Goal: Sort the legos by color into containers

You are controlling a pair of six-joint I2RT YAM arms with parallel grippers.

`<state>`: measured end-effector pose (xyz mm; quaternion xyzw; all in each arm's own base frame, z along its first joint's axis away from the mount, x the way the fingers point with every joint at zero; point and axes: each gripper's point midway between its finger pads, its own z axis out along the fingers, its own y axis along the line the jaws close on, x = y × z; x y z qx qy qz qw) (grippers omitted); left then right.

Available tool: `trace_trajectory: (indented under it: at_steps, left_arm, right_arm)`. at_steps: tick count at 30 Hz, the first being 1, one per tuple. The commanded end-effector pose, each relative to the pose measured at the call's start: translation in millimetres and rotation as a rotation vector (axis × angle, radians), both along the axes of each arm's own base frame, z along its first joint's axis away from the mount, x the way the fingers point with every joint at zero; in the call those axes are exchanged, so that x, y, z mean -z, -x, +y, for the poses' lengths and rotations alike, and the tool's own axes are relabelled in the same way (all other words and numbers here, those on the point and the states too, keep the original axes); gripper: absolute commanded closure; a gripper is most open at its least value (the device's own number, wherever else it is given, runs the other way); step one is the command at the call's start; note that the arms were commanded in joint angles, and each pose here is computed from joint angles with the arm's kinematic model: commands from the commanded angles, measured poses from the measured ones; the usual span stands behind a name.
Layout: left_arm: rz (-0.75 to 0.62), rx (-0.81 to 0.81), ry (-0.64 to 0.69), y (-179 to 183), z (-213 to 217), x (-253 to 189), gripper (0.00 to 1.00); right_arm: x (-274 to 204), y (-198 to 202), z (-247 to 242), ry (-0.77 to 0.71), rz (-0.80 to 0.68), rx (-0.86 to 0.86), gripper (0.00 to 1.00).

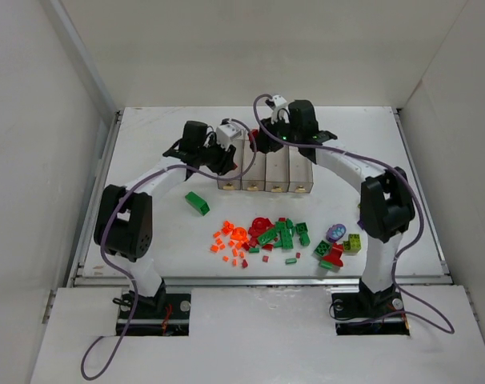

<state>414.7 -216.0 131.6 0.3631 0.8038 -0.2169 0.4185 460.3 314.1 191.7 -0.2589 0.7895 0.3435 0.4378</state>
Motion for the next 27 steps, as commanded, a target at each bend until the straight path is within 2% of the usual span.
trace_trajectory:
  at_steps: [1, 3, 4, 5, 8, 10, 12, 13, 15, 18, 19, 20, 22, 23, 26, 27]
  left_arm:
    - [-0.107, -0.038, -0.030, -24.2, 4.6, -20.6, 0.65]
    - [-0.127, -0.038, -0.038, -28.1, 8.7, -22.2, 0.53]
    - [-0.126, -0.038, -0.038, -27.2, 9.0, -18.6, 0.40]
    - [-0.134, -0.047, -0.036, -28.7, 13.2, -22.8, 0.32]
    - [-0.138, -0.052, -0.019, -28.7, 15.9, -28.9, 0.19]
    - [-0.129, -0.054, 0.009, -24.9, 17.4, -37.3, 0.19]
    - [-0.110, -0.074, 0.048, -22.4, 24.5, -49.7, 0.19]
    - [-0.111, -0.080, 0.064, -22.0, 26.8, -54.9, 0.19]
    - [-0.098, -0.101, 0.077, -17.3, 39.7, -63.7, 0.19]
    - [-0.111, -0.127, 0.057, -8.9, 60.9, -68.6, 0.19]
    - [-0.109, -0.119, 0.029, -2.2, 68.3, -57.3, 0.19]
    - [-0.136, -0.118, 0.017, 4.1, 75.0, -61.8, 0.19]
    - [-0.166, -0.103, -0.020, 13.3, 85.0, -55.9, 0.19]
    - [-0.163, -0.082, -0.065, 23.8, 90.2, -38.7, 0.19]
    - [-0.200, -0.052, -0.079, 41.0, 92.1, -36.2, 0.18]
    - [-0.203, -0.039, -0.077, 45.0, 91.3, -35.2, 0.18]
  right_arm:
    - [-43.6, -23.1, 12.2, -0.074, -0.092, 0.051, 1.00]
    - [-39.4, -28.3, 16.4, -0.075, -0.079, 0.076, 1.00]
    - [-35.1, -33.6, 19.4, -0.079, -0.068, 0.079, 1.00]
    - [-34.2, -36.8, 21.4, -0.085, -0.063, 0.082, 1.00]
    - [-27.8, -46.9, 30.9, -0.105, -0.041, 0.072, 1.00]
    - [-25.0, -43.2, 47.3, -0.123, -0.019, 0.049, 1.00]
    - [-18.6, -45.2, 59.2, -0.123, -0.017, 0.034, 0.96]
    - [-14.4, -45.2, 64.3, -0.122, -0.008, 0.038, 0.90]
    - [2.5, -47.5, 71.8, -0.105, 0.008, 0.045, 0.89]
    - [15.4, -50.9, 82.6, -0.124, 0.055, 0.053, 0.78]
    - [18.7, -52.3, 84.4, -0.136, 0.078, 0.062, 0.76]
    - [21.3, -52.0, 87.3, -0.139, 0.083, 0.047, 0.65]
    - [17.2, -53.2, 93.1, -0.160, 0.087, 0.025, 0.61]
    - [21.4, -53.4, 95.0, -0.160, 0.093, 0.015, 0.61]
    - [16.8, -52.7, 96.7, -0.173, 0.096, 0.009, 0.60]
    - [16.8, -52.7, 96.7, -0.173, 0.096, 0.010, 0.53]
